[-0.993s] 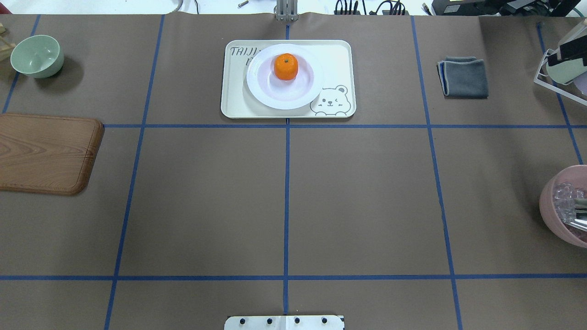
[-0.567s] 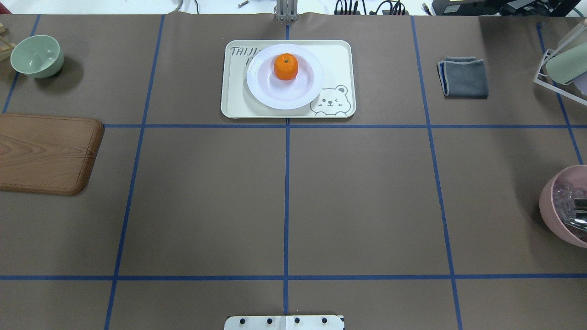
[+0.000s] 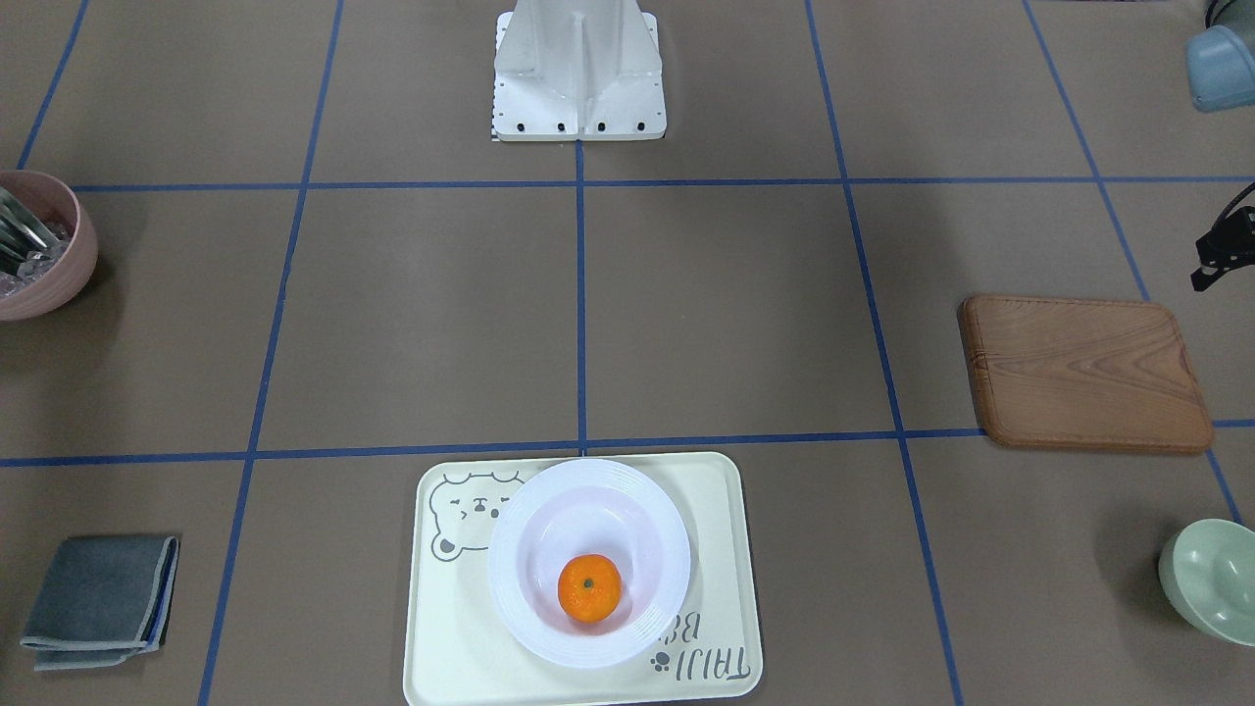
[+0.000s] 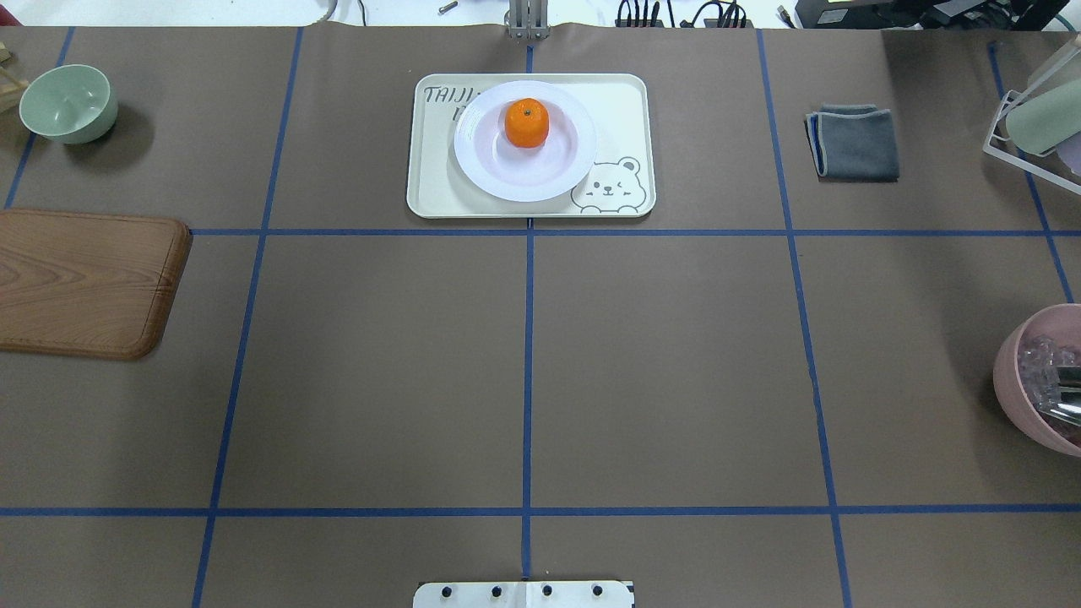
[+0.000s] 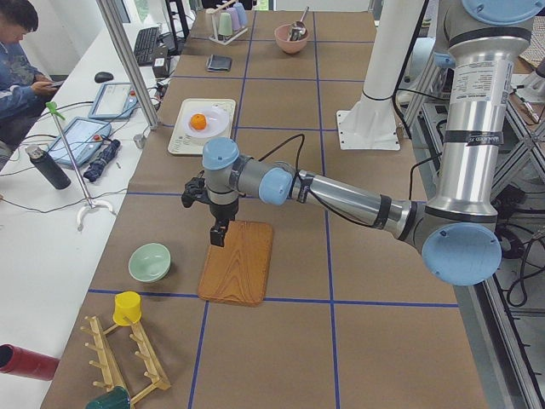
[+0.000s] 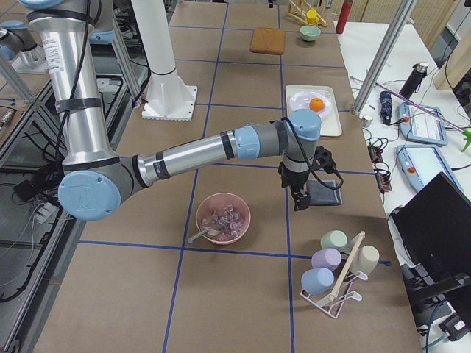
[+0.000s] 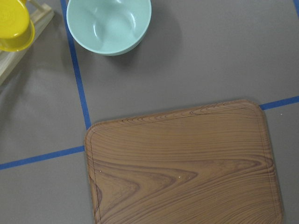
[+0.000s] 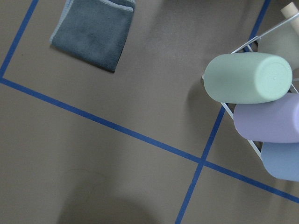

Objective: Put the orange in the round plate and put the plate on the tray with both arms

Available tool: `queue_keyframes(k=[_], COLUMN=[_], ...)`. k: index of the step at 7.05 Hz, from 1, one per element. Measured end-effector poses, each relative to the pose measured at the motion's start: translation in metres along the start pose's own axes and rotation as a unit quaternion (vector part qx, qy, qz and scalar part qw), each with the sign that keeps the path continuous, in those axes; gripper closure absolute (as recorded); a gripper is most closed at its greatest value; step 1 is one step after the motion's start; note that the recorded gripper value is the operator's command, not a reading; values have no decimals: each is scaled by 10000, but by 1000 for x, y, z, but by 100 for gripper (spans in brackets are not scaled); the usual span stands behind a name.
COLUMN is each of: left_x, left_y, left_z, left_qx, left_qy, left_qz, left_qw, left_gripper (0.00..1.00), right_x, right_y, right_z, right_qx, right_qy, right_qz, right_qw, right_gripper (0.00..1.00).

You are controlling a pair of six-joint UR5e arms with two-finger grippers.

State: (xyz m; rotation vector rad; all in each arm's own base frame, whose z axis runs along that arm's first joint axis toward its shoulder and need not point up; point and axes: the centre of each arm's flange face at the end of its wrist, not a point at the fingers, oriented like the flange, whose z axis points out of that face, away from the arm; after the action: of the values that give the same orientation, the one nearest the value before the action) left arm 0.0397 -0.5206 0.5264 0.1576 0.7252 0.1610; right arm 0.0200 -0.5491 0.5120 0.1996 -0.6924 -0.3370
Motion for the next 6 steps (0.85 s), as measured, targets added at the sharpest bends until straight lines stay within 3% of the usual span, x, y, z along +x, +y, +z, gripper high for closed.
queue_keyframes(k=[3, 6], left_x=[0, 5], left_y=[10, 17], left_z=[5, -3], left_qx=[-112, -70], left_qy=[219, 323], left_qz=[-119, -171], left_qw=[9996, 9993], left_gripper=[2, 2], right_x=[-2, -8], right_y=[0, 4], right_z=[0, 11], right_qx=[-31, -86], right_qy=[-57, -332], right_qz=[32, 83], right_qw=[10000, 9994], right_gripper=[0, 0])
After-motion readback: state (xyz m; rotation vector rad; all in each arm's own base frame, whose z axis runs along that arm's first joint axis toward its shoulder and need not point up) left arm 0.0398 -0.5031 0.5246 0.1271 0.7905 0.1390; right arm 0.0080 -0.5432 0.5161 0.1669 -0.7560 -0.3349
